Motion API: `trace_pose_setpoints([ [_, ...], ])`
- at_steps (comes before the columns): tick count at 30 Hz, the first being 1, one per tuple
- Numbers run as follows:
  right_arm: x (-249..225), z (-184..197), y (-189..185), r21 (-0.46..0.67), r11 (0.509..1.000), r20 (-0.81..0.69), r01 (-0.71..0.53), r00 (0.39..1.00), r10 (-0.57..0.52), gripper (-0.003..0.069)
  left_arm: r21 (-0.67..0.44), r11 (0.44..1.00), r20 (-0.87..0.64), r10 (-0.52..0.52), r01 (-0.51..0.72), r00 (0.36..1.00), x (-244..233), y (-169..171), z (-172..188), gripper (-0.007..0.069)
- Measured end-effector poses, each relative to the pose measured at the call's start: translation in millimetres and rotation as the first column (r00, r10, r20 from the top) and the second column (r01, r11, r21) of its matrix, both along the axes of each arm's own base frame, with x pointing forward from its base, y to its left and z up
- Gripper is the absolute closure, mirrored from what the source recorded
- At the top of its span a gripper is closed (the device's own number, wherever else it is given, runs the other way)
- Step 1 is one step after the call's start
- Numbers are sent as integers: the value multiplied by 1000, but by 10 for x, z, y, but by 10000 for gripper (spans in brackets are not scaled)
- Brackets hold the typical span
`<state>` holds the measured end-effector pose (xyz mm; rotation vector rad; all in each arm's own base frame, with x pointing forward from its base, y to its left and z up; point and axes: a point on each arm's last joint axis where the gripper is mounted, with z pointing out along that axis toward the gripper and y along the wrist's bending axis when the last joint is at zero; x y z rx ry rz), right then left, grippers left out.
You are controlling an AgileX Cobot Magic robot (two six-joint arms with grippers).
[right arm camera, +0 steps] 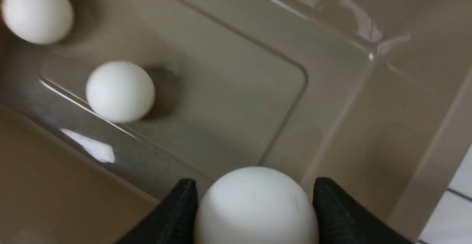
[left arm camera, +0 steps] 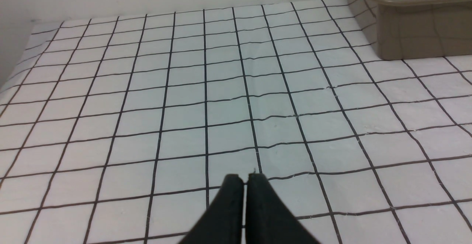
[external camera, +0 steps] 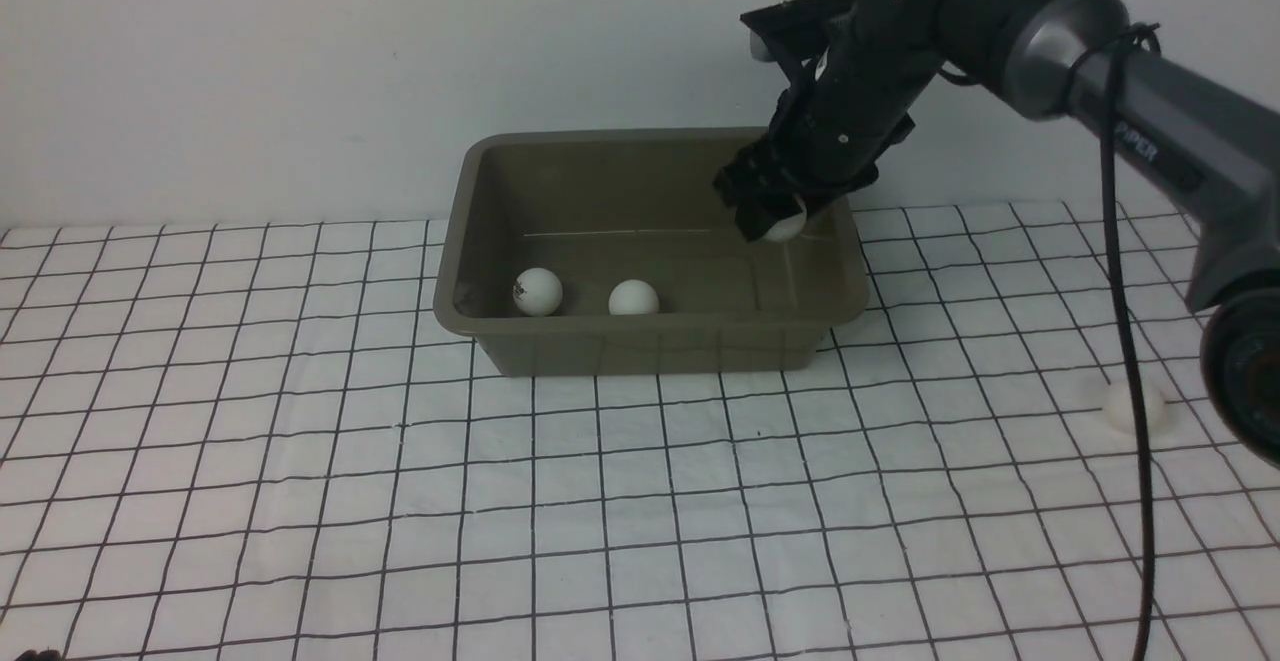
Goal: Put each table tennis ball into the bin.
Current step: Use the right arm to put the table tennis ball into the box, then use the right arm to clamp the table tennis ball closest to it
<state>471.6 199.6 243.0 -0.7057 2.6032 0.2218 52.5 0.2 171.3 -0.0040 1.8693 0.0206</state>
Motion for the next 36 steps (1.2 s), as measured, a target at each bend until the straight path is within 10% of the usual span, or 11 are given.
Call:
trace_pose_setpoints([
  [28, -104, 453, -88, -4, 999, 70, 44, 997, -43, 269, 0, 1000, 0, 0, 0, 1000, 0, 0, 0, 629],
  [36, -239, 943, -712, -43, 984, 156, 171, 974, -163, 269, 0, 1000, 0, 0, 0, 1000, 0, 0, 0, 629],
])
